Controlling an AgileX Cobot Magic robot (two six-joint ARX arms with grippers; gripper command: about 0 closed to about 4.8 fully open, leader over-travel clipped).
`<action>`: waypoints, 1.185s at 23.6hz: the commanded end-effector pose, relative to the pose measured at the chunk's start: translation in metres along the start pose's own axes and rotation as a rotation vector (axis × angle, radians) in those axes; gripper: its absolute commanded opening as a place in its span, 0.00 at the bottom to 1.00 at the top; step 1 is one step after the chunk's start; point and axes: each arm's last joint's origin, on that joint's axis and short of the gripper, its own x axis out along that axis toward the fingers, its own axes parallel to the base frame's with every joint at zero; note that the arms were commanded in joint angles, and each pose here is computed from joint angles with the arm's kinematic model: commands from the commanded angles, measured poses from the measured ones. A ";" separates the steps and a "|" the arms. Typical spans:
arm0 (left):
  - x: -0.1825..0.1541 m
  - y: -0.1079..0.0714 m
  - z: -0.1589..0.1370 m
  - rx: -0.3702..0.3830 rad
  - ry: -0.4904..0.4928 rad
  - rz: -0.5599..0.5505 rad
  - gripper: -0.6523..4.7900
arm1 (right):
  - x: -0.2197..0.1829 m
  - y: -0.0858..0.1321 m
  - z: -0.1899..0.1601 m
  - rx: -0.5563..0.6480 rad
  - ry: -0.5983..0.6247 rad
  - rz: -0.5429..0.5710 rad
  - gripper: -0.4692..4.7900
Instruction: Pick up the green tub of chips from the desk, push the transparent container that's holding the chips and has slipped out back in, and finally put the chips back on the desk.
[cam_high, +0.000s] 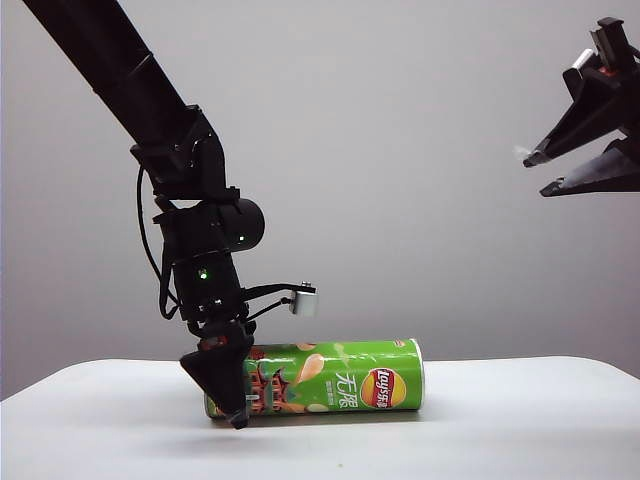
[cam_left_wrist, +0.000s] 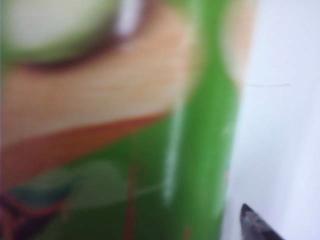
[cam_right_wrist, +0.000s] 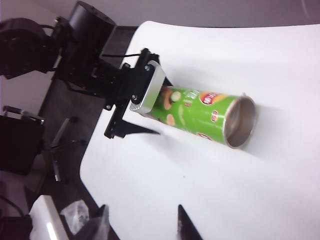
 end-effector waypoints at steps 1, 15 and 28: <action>0.001 0.002 0.001 -0.061 0.034 0.039 1.00 | -0.001 0.001 0.001 -0.017 -0.005 -0.005 0.42; -0.091 -0.039 0.021 -0.132 0.169 0.124 1.00 | -0.001 0.001 -0.002 0.009 0.013 -0.005 0.40; -0.268 -0.140 0.007 -0.468 -0.019 0.431 0.55 | 0.002 0.058 -0.018 -0.145 0.079 -0.163 0.08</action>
